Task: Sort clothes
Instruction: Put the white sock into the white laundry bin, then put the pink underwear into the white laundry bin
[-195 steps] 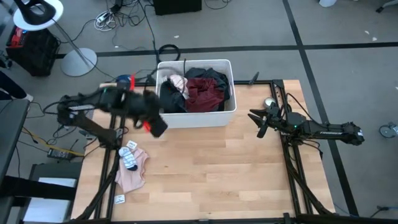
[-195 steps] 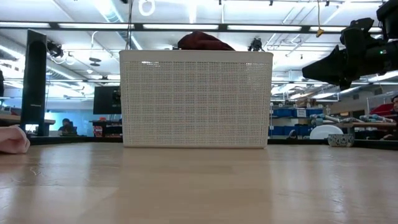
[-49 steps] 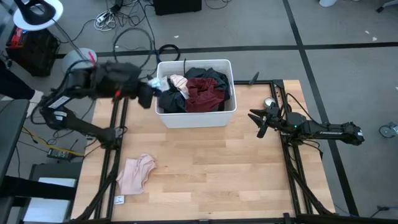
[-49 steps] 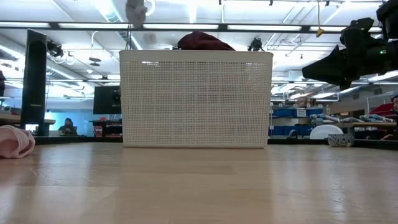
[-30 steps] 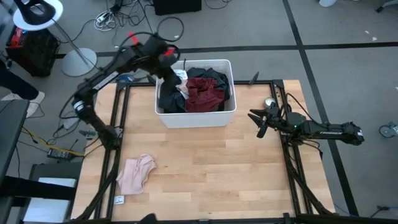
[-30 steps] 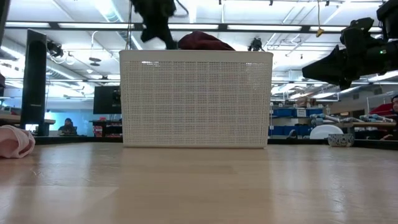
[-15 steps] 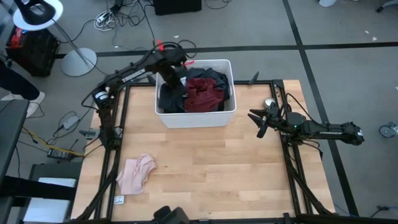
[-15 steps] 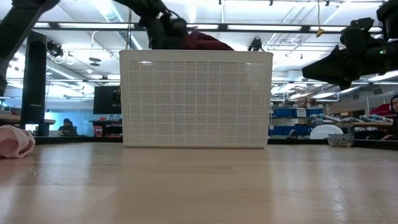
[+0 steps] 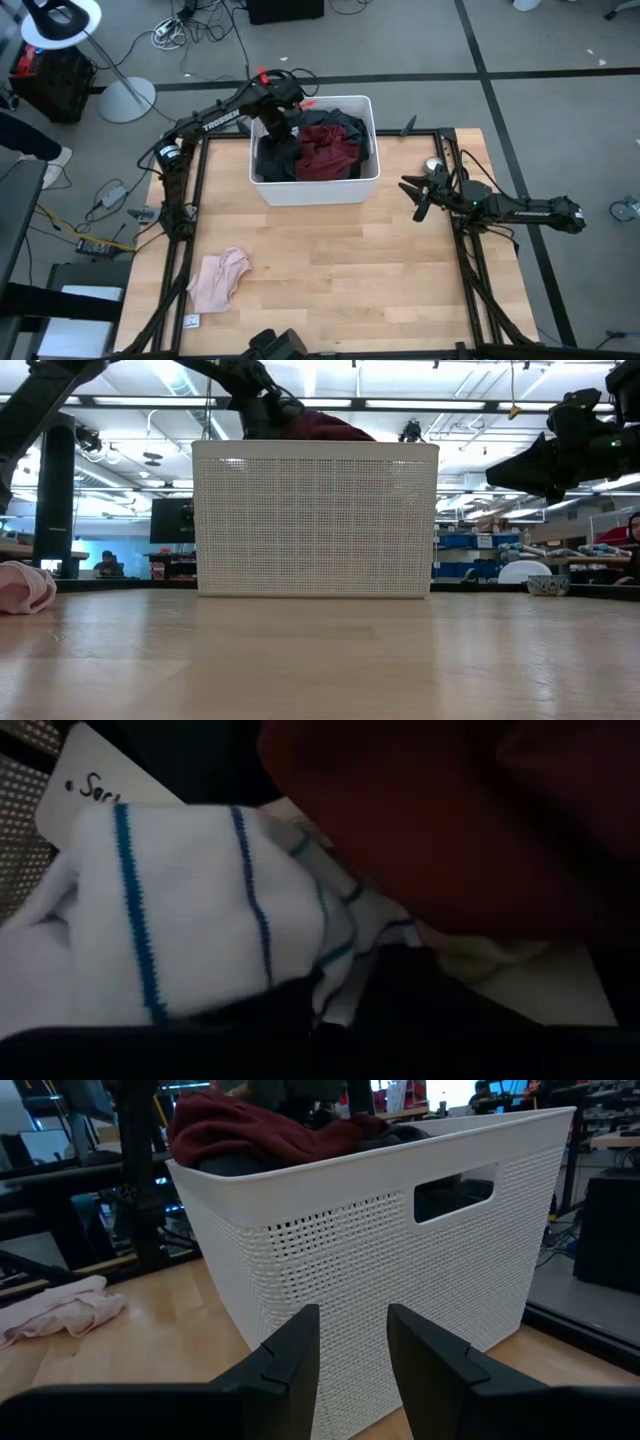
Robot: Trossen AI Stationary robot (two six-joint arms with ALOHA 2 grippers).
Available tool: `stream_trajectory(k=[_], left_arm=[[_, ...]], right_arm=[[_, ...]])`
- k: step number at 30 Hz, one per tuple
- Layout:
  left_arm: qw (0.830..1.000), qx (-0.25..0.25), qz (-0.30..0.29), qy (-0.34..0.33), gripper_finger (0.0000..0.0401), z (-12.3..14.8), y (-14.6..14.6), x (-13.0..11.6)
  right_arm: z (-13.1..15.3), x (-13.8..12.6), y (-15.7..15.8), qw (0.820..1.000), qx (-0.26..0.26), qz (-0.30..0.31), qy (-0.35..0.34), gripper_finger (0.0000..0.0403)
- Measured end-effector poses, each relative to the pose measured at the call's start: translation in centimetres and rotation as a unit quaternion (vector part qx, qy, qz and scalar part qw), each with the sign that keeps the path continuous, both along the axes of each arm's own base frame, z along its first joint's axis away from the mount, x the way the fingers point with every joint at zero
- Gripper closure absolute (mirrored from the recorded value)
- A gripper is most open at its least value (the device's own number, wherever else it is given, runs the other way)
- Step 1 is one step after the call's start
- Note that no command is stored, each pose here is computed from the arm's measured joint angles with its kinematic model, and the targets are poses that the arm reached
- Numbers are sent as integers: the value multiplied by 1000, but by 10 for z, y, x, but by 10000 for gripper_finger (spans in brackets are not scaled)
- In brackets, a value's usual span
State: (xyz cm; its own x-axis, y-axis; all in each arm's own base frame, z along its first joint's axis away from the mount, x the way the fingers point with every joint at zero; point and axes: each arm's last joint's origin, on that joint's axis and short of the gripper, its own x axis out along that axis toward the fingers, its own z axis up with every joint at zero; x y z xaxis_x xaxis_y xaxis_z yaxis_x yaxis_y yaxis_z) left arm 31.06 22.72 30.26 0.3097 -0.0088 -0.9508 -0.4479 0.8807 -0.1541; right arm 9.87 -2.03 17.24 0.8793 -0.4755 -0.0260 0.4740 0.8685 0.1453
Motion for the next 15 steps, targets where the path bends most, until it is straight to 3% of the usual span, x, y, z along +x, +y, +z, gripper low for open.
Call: stream_trajectory(k=[5, 15], left_arm=[[1000, 8, 4, -13, 269, 23, -1, -2], [996, 59, 21, -70, 269, 103, -21, -12]], right_arm=[[0, 0, 0, 1000, 0, 0, 0, 282], [0, 0, 0, 1000, 0, 0, 0, 282]])
